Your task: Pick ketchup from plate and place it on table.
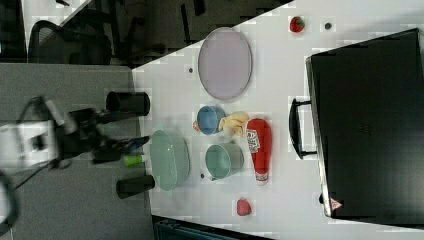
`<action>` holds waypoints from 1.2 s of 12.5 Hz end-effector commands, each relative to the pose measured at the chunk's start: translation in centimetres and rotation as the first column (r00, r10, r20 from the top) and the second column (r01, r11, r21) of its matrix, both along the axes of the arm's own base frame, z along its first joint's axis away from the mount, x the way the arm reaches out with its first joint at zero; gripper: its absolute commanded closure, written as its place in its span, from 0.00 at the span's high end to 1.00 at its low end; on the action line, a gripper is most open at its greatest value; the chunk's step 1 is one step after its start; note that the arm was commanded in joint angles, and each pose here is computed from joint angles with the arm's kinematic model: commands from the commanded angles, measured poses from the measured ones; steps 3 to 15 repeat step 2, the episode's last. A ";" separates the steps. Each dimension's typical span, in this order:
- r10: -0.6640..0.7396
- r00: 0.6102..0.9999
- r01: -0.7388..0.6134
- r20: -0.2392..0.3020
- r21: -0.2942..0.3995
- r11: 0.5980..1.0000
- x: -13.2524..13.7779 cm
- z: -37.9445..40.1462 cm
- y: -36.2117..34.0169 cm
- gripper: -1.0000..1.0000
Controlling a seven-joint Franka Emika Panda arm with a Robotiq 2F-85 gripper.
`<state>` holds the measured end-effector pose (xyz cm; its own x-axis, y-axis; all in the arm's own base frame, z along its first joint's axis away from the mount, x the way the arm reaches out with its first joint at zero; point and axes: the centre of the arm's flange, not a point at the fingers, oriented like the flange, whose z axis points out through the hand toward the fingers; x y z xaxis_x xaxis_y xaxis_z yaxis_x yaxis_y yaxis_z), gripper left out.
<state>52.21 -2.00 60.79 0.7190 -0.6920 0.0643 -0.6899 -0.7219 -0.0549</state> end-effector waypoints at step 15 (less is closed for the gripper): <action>-0.130 0.987 0.132 -0.096 0.007 0.991 0.6 -3.0 -0.1 1.00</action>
